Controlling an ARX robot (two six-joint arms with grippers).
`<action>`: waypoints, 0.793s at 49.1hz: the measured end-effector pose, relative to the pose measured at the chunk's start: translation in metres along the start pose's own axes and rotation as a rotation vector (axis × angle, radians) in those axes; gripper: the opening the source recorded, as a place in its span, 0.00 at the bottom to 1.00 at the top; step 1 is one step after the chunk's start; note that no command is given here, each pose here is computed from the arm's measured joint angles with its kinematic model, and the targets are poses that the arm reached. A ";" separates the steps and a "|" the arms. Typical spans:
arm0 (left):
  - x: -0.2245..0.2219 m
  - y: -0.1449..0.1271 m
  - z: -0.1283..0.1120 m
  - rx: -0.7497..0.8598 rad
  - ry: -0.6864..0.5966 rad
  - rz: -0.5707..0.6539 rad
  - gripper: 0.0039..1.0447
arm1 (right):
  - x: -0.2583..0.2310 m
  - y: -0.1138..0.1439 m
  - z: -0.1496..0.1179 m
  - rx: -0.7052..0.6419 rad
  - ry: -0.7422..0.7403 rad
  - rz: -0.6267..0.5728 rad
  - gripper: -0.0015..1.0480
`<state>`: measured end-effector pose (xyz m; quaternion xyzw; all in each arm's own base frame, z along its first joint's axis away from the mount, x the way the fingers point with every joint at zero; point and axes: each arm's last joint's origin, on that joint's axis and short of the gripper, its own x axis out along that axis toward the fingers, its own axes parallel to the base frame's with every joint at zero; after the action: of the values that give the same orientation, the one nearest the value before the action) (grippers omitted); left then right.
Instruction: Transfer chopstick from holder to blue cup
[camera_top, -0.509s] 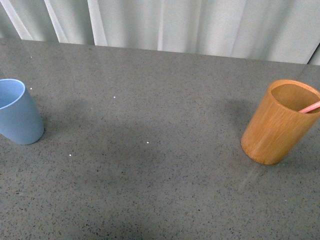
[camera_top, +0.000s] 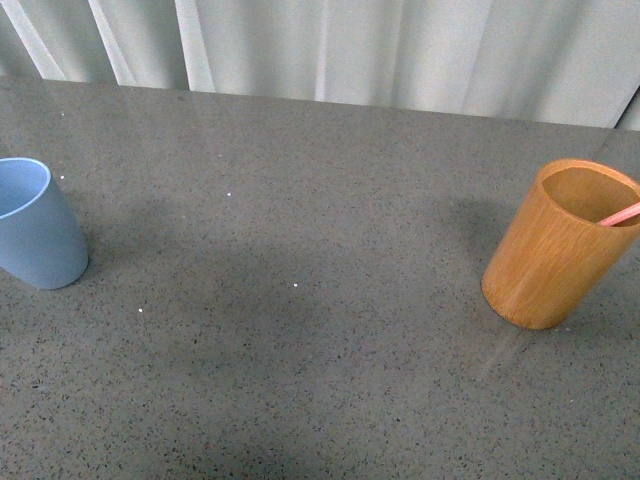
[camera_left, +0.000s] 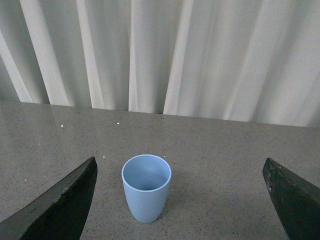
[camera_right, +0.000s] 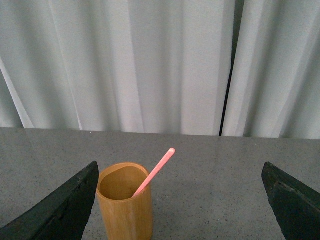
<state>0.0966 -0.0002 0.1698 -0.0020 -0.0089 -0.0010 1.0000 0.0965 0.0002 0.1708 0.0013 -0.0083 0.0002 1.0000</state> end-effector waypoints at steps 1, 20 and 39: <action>0.000 0.000 0.000 0.000 0.000 0.000 0.94 | 0.000 0.000 0.000 0.000 0.000 0.000 0.90; 0.000 0.000 0.000 0.000 0.000 0.000 0.94 | 0.000 0.000 0.000 0.000 0.000 0.000 0.90; 0.000 0.000 0.000 0.000 0.000 0.000 0.94 | 0.000 0.000 0.000 0.000 0.000 0.000 0.90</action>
<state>0.0966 -0.0002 0.1698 -0.0020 -0.0089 -0.0010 1.0000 0.0965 0.0002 0.1708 0.0011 -0.0083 0.0002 1.0000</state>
